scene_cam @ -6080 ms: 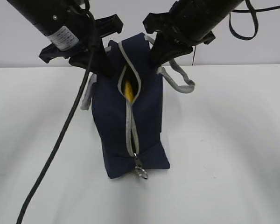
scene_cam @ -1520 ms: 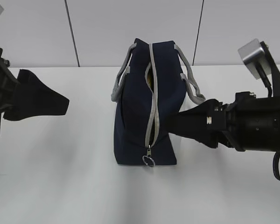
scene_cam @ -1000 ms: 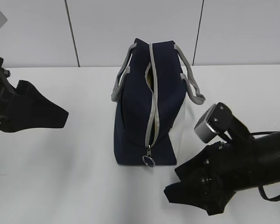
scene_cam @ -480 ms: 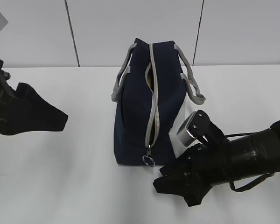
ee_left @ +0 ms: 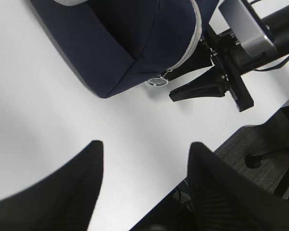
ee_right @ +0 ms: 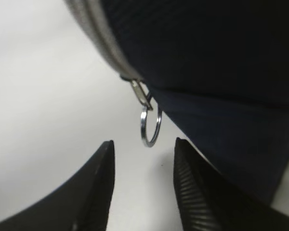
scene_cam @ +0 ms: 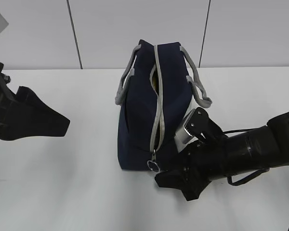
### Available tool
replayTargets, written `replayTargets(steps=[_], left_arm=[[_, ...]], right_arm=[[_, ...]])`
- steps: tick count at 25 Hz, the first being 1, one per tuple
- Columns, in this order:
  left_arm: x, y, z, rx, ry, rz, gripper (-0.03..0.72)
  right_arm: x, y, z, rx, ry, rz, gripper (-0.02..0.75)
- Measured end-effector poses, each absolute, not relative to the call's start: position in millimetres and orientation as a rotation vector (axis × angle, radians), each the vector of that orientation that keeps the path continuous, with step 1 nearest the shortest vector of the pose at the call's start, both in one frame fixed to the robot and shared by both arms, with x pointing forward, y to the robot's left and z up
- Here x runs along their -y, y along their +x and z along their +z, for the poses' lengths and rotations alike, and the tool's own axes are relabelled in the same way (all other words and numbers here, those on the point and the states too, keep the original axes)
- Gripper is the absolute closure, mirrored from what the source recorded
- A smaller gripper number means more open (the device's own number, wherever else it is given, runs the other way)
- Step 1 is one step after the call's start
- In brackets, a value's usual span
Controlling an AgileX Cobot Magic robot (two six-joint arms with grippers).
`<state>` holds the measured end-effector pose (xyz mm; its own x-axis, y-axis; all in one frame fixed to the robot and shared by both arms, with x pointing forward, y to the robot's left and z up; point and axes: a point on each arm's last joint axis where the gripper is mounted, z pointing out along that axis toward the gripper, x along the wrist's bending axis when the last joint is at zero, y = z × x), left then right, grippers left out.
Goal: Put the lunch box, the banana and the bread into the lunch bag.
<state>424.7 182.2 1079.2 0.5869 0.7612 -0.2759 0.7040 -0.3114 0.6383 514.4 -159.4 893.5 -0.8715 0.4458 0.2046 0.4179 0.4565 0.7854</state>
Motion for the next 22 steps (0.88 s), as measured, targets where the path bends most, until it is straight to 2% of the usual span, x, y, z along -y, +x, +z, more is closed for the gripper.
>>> replayTargets(steps=[3, 8, 18, 20, 22], left_arm=[[-182.2, 424.7, 1079.2, -1.16, 2.072, 0.098, 0.291], [-182.2, 424.6, 1079.2, -1.16, 2.074, 0.098, 0.297], [-182.3, 424.7, 1079.1, -1.159, 2.075, 0.1, 0.3], [-182.3, 424.7, 1079.1, -1.159, 2.075, 0.1, 0.303], [-182.3, 424.7, 1079.1, -1.159, 2.075, 0.1, 0.303]], right_arm=[[158.2, 518.8, 889.4, -2.659, 0.794, 1.416, 0.432], [157.7, 521.6, 886.8, -2.636, 0.846, 1.434, 0.499], [155.6, 524.9, 890.5, -2.613, 0.828, 1.47, 0.524], [155.5, 524.8, 890.7, -2.613, 0.826, 1.475, 0.58], [154.8, 524.4, 891.5, -2.612, 0.821, 1.492, 0.678]])
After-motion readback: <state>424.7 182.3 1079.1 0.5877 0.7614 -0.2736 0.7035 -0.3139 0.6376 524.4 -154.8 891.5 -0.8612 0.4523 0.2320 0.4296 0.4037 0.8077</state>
